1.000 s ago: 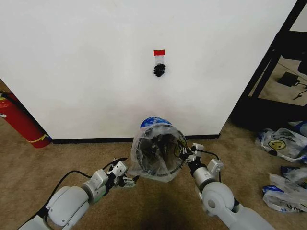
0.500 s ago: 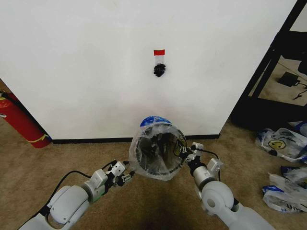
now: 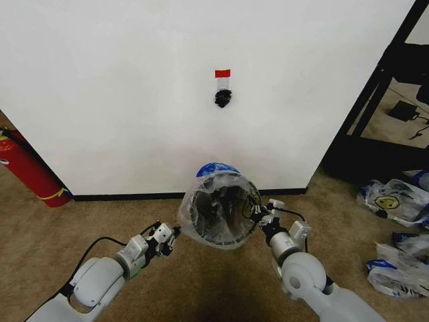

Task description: Pick up the garbage bag from the wall and place it over the trash bin.

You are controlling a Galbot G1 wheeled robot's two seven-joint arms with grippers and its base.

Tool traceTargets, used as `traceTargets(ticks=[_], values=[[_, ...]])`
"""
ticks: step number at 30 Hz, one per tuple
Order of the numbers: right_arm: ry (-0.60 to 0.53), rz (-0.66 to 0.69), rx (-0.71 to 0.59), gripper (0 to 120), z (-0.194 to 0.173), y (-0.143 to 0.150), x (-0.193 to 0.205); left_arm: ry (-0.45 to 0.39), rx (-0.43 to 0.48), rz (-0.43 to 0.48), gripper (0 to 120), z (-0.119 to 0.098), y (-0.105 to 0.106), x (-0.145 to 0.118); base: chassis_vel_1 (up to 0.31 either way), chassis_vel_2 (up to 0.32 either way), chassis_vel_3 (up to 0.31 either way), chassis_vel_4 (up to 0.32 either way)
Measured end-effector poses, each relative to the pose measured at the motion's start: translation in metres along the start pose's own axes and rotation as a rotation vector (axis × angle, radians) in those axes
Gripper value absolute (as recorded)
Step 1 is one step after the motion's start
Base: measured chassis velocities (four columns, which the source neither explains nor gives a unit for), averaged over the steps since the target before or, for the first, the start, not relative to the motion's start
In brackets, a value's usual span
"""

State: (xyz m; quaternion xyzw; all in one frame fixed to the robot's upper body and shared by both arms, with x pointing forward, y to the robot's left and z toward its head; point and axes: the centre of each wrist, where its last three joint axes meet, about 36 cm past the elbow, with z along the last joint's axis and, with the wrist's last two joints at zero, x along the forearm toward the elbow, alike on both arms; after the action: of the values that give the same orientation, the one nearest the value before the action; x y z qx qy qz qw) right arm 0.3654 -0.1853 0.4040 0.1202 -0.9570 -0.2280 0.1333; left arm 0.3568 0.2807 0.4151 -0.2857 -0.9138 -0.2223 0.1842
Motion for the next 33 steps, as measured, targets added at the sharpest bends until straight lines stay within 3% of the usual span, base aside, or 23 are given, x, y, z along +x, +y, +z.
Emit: traceTargets(ticks=[5,13,17,18,20,24,26,29,33], values=[[0.021,-0.009,-0.006,0,0.002,0.005,0.004,-0.007,0.011,-0.017,0,0.004,-0.002,-0.004,0.0,0.0,0.0,0.0],[0.044,-0.011,-0.035,0,0.006,0.01,0.002,-0.044,0.037,0.055,0,-0.005,-0.012,0.0,0.0,0.0,0.0,0.0],[0.054,-0.009,-0.07,0,0.007,0.013,0.001,-0.04,0.033,0.032,2,-0.004,-0.013,-0.001,0.0,0.0,0.0,0.0],[0.062,-0.002,-0.09,0,0.007,0.016,0.002,-0.013,0.02,-0.016,8,0.0,-0.012,-0.003,0.0,0.0,0.0,0.0],[0.065,0.001,-0.097,0,0.007,0.017,0.002,-0.001,0.015,-0.03,10,0.002,-0.012,-0.003,0.0,0.0,0.0,0.0],[0.142,0.063,-0.167,0,0.006,0.03,0.001,0.16,-0.048,-0.15,30,0.023,-0.004,-0.005,0.0,0.0,0.0,0.0],[0.143,0.064,-0.169,0,0.005,0.03,0.001,0.166,-0.049,-0.153,31,0.023,-0.003,-0.005,0.0,0.0,0.0,0.0],[0.214,0.116,-0.199,0,-0.008,0.051,0.001,0.263,-0.054,-0.209,47,0.035,0.007,-0.005,0.0,0.0,0.0,0.0],[0.341,0.234,-0.176,0,-0.025,0.071,-0.001,0.312,-0.041,-0.296,60,0.045,0.017,-0.007,0.0,0.0,0.0,0.0]])
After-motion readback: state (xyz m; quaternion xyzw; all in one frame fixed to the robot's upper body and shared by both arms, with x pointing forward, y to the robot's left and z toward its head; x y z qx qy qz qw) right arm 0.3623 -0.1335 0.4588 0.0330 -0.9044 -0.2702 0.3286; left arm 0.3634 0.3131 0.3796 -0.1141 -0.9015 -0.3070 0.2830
